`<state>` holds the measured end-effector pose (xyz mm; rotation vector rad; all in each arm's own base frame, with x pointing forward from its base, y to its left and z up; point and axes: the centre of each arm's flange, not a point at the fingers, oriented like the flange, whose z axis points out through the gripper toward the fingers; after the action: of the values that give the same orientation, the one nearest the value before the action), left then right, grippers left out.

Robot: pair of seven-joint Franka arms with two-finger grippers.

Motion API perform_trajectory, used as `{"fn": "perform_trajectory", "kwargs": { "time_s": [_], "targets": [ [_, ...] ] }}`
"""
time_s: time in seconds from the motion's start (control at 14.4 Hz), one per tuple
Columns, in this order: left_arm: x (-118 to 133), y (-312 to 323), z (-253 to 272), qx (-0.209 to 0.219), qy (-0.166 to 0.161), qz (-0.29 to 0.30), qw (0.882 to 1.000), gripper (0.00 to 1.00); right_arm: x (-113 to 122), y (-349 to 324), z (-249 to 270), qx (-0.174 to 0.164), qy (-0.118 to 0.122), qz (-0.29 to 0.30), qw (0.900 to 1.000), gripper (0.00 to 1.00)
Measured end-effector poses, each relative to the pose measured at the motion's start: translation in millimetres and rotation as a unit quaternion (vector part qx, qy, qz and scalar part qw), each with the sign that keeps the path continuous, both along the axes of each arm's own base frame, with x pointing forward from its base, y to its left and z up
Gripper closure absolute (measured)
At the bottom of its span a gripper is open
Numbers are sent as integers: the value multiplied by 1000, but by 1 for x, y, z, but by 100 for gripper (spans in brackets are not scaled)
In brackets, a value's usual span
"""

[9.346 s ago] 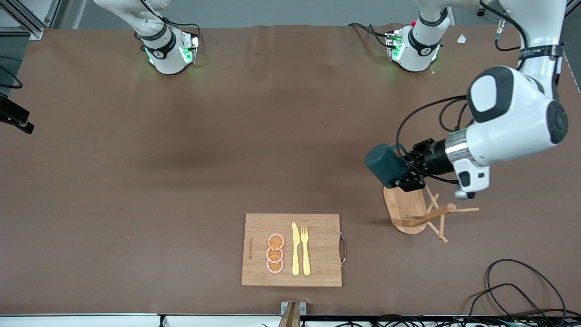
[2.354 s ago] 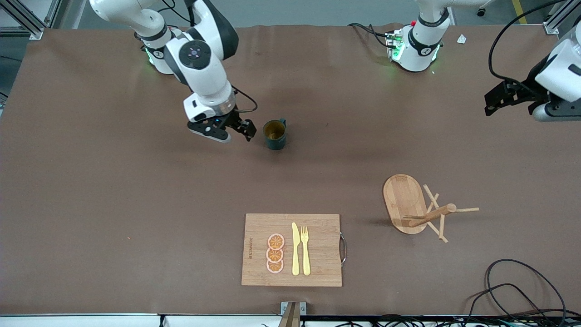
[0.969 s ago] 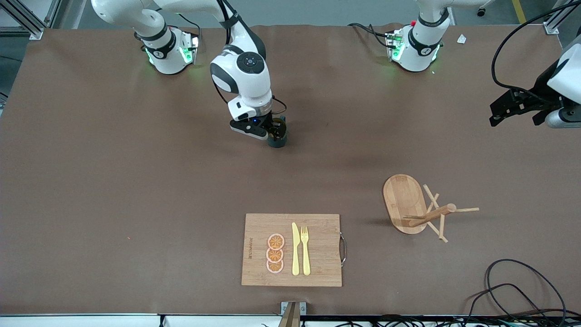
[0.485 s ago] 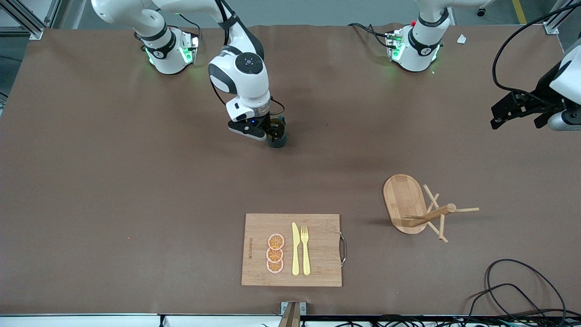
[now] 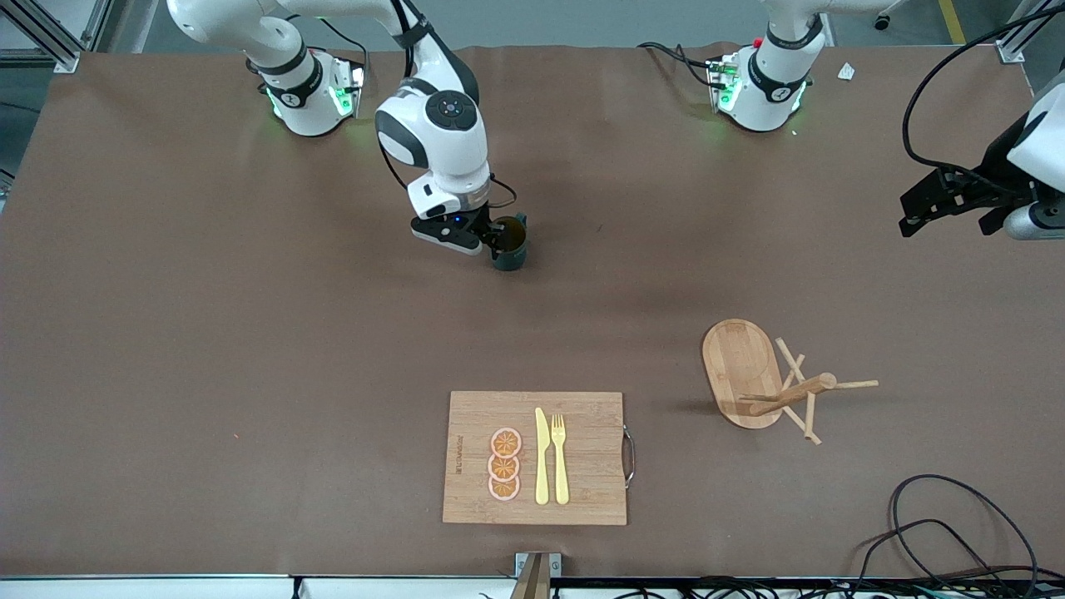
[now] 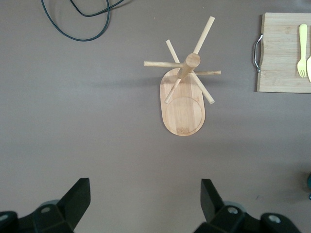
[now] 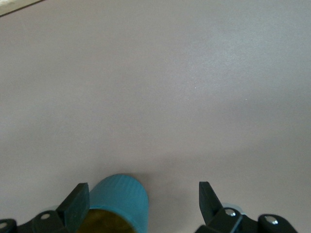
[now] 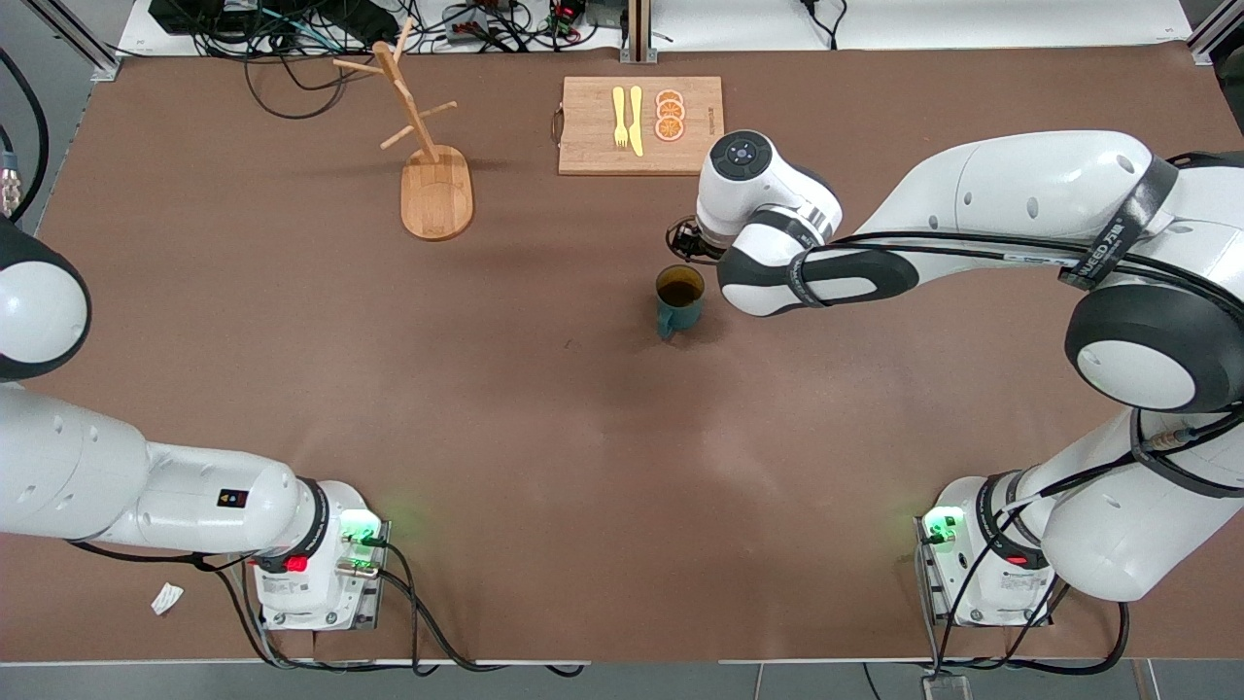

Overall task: Transfer cup from left to right arm and place
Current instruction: 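Close the right gripper on the teal mug's rim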

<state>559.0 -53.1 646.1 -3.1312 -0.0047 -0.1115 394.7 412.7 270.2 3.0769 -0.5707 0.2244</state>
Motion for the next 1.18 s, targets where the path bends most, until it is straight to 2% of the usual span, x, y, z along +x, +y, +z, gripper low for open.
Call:
{"fn": "perform_trajectory", "kwargs": {
  "time_s": [0.48,0.97,1.18],
  "targets": [
    [1,1,-2,0,2,1,1000,0,-21,10,-7,-6,6,20,1000,0],
    [3,1,-6,1,5,2,1000,0,-20,2,9,-23,13,20,999,0],
    [3,1,-6,1,5,2,1000,0,-27,5,17,-25,14,26,999,0]
  ]
}}
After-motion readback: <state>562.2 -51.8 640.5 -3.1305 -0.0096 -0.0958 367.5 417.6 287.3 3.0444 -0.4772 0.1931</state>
